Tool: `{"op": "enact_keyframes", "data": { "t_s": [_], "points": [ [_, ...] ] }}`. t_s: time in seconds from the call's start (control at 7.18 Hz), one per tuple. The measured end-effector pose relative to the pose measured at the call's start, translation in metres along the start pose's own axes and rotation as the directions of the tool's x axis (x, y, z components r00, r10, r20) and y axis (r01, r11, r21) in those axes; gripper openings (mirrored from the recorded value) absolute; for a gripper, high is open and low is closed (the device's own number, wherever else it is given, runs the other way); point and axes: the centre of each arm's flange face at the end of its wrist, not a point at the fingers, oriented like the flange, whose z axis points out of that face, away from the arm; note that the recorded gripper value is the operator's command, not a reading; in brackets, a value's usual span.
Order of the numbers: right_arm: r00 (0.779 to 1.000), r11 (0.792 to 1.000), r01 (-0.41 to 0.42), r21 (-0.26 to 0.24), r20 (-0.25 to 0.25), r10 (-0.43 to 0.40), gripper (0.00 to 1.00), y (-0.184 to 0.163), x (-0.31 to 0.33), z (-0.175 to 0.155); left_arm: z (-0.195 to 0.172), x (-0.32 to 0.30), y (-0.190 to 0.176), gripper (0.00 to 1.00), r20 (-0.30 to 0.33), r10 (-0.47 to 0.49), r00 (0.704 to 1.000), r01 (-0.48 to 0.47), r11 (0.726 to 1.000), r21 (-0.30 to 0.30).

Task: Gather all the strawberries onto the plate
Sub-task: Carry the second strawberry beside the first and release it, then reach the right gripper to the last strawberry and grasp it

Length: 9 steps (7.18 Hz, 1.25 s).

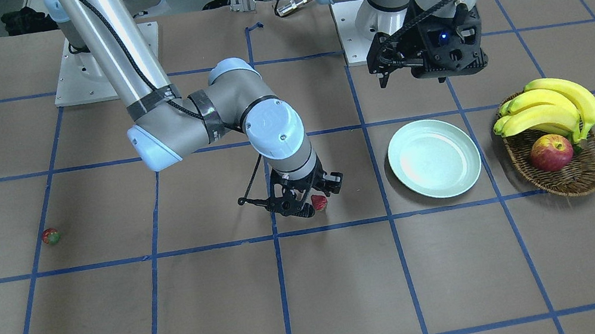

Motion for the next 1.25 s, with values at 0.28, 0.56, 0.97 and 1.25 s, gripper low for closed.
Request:
{"op": "enact_keyframes", "data": {
  "t_s": [0.28, 0.56, 0.97, 1.25],
  "points": [
    [1.0, 1.0, 0.004, 0.011, 0.006, -0.004, 0.92, 0.001, -0.002, -0.01, -0.001, 0.0, 0.0, 1.0, 0.001, 0.001, 1.0, -0.001, 1.0, 0.007],
    [0.999, 0.999, 0.017, 0.042, -0.033, -0.015, 0.98, 0.0, 0.007, -0.04, -0.002, 0.0, -0.001, 1.0, 0.002, 0.001, 1.0, -0.001, 1.0, 0.011],
    [0.974, 0.986, 0.164, 0.009, -0.159, -0.16, 0.98, -0.056, 0.096, -0.107, -0.003, 0.0, -0.002, 1.0, 0.003, 0.0, 1.0, -0.001, 1.0, 0.018],
    [0.933, 0.955, 0.291, -0.046, -0.205, -0.295, 0.98, -0.103, 0.207, -0.132, -0.002, 0.0, -0.001, 1.0, 0.004, 0.0, 1.0, -0.001, 1.0, 0.017]
  ]
}}
